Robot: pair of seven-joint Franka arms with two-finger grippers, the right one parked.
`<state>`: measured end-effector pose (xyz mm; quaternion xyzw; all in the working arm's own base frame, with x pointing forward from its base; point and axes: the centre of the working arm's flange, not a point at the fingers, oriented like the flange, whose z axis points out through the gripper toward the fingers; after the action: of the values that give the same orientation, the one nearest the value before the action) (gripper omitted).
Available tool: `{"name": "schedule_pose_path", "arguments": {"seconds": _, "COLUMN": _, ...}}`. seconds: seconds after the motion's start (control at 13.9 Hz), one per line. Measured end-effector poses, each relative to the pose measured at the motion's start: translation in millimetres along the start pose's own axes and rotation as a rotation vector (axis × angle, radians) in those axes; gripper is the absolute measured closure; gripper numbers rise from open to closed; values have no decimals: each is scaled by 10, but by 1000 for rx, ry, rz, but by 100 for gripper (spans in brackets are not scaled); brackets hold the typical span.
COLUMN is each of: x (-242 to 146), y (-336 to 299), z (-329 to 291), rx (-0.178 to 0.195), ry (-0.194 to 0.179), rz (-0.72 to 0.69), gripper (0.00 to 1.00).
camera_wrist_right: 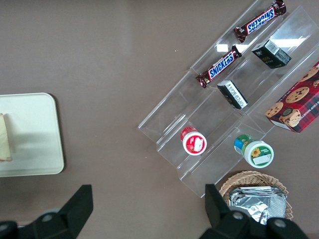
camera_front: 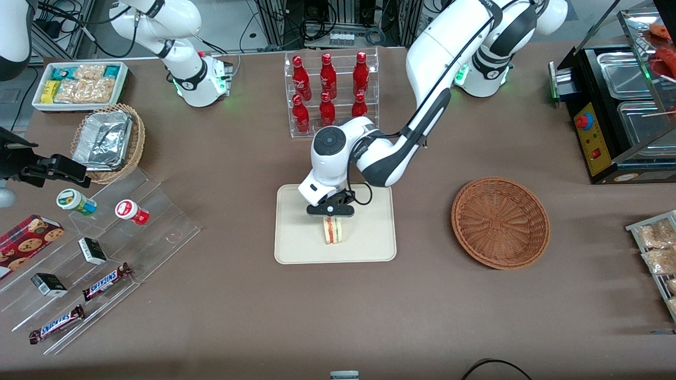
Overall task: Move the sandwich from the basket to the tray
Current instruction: 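Lower the sandwich onto the tray and open the left gripper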
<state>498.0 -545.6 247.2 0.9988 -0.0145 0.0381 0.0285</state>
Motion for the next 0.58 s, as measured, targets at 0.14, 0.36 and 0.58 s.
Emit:
{"name": "schedule_pose_path", "arguments": {"seconds": 0.14, "x": 10, "y": 6, "z": -14, "rx": -3, "ry": 4, "rz": 2, "gripper": 71}}
{"name": "schedule_pose_path", "arguments": {"seconds": 0.36, "x": 75, "y": 27, "z": -122, "rx": -15, "ry": 21, "rz": -2, "gripper": 41}}
{"name": "schedule_pose_path", "arguments": {"seconds": 0.58, "x": 181, "y": -40, "z": -450, "rx": 21, "ry": 19, "rz": -21, "gripper": 12}}
